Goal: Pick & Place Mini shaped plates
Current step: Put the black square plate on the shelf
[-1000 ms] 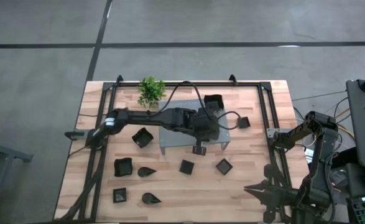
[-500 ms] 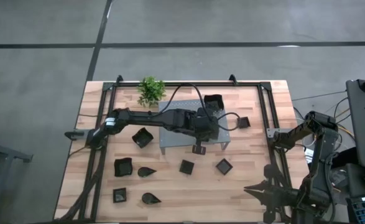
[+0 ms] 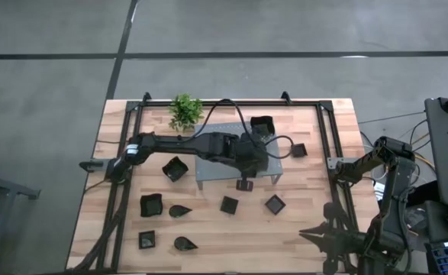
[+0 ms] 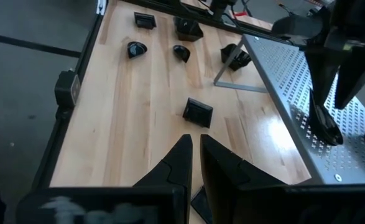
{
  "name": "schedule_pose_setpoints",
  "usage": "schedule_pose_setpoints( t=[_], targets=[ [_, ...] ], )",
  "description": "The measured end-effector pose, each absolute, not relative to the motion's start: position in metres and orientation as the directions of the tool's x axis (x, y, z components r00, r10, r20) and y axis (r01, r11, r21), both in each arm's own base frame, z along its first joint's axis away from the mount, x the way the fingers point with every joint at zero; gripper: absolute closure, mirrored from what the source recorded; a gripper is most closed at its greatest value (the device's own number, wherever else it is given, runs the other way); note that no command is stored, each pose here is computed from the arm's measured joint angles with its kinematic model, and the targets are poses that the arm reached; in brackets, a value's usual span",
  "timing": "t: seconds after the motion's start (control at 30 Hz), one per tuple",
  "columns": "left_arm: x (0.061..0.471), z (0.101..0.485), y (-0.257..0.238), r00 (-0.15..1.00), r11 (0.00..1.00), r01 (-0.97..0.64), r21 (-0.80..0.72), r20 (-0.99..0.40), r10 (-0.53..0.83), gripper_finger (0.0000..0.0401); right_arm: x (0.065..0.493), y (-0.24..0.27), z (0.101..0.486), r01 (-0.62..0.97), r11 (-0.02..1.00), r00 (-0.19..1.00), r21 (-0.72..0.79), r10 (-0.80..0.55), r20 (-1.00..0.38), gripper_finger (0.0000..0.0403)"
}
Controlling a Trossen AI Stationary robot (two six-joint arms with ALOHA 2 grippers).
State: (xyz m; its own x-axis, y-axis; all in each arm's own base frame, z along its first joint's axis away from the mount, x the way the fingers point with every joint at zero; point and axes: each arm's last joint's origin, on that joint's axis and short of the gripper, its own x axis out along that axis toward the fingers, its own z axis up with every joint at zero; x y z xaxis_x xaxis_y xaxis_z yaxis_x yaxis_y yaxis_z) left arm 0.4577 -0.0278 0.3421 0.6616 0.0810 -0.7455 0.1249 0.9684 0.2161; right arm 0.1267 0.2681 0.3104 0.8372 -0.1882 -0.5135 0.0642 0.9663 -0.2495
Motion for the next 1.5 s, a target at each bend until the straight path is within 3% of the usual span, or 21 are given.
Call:
schedule_pose_setpoints(
  t=[0.37, 0.67, 0.9, 1.07, 1.27, 1.5],
  targets=[
    [0.456, 0.338, -0.059, 0.64, 0.964, 0.266, 0.013, -0.75, -0.167, 0.029, 0.135, 0.266, 0.282, 0.095, 0.967, 0.833, -0.238, -0.208, -0.513, 0.0374],
    [0.452, 0.34, -0.097, 0.653, 0.94, 0.34, 0.013, -0.723, -0.226, 0.0308, 0.144, 0.257, 0.255, 0.079, 0.971, 0.744, -0.227, -0.209, -0.635, 0.0374],
    [0.444, 0.318, -0.103, 0.615, 0.945, 0.327, -0.008, -0.757, -0.219, 0.0318, 0.148, 0.25, 0.243, 0.049, 0.968, 0.688, -0.247, -0.212, -0.694, 0.0374],
    [0.426, 0.311, -0.105, 0.726, 0.955, 0.297, 0.002, -0.65, -0.224, 0.0323, 0.152, 0.245, 0.236, 0.043, 0.959, 0.667, -0.279, -0.236, -0.707, 0.0374],
    [0.369, 0.313, -0.105, 0.884, 0.971, 0.238, 0.01, -0.416, -0.212, 0.0325, 0.16, 0.234, 0.224, 0.023, 0.945, 0.63, -0.327, -0.267, -0.729, 0.0374],
    [0.311, 0.29, -0.099, 0.959, 0.977, 0.214, -0.021, -0.185, -0.214, 0.0323, 0.186, 0.221, 0.21, -0.055, 0.956, 0.569, -0.289, -0.208, -0.796, 0.0374]
  ],
)
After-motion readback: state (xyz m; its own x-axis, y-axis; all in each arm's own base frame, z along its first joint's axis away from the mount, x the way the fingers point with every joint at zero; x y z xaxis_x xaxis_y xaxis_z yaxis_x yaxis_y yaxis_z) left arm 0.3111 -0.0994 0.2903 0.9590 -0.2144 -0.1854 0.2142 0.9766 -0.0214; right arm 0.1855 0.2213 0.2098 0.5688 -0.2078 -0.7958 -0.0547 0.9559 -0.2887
